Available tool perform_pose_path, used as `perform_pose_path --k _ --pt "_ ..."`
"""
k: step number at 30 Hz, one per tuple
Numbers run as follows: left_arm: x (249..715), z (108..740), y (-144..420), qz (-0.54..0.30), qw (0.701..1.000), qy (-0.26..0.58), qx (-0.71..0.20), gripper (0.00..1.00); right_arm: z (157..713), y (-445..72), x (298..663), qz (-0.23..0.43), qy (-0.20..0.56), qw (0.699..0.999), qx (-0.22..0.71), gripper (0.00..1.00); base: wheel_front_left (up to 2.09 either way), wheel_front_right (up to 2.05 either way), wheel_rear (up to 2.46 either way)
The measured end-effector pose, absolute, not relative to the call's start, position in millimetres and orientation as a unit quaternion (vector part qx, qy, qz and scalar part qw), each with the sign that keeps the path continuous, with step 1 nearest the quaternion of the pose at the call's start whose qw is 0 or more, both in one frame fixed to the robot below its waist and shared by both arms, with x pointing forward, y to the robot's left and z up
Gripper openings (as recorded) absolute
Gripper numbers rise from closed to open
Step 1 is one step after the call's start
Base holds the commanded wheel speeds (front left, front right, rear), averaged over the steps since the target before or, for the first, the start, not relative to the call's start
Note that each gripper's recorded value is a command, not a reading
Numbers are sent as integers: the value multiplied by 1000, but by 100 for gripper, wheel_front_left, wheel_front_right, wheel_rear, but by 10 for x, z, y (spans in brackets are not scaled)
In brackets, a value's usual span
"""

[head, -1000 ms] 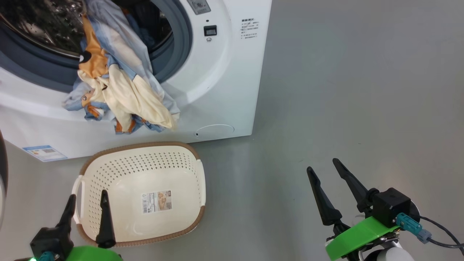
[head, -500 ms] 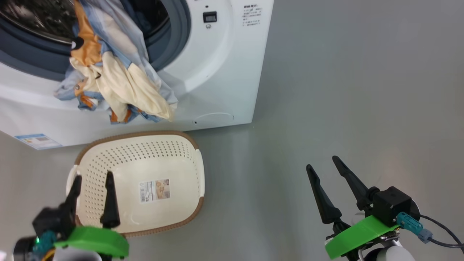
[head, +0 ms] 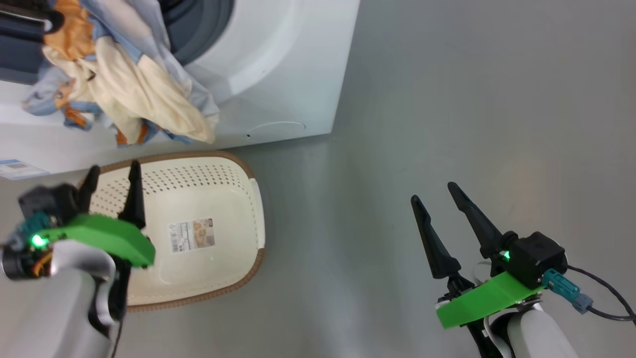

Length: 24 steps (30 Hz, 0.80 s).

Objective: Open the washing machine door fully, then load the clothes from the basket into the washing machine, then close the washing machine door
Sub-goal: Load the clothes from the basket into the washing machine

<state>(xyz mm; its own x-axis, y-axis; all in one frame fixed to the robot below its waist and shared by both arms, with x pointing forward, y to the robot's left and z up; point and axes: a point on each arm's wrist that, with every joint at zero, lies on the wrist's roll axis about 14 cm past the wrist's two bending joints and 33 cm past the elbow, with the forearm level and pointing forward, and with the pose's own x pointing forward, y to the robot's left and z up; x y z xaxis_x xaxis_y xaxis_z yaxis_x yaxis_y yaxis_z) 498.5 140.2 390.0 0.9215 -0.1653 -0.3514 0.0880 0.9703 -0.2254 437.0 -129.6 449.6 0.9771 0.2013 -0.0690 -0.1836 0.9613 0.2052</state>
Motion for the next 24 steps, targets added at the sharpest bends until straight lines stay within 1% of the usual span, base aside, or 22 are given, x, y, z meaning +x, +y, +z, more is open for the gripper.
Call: perform_pose_path --k 11,16,24 --pt "5715 3744 1351 -78 964 227 -113 100 4279 -1456 4442 71 56 990 113 100 0 0 0" --pt "5889 3614 1346 -77 960 247 -110 100 4206 -1510 4457 61 64 988 123 100 0 0 0" --pt "6033 3453 1298 -72 954 272 -106 100 4143 -1609 4456 47 71 989 121 100 0 0 0"
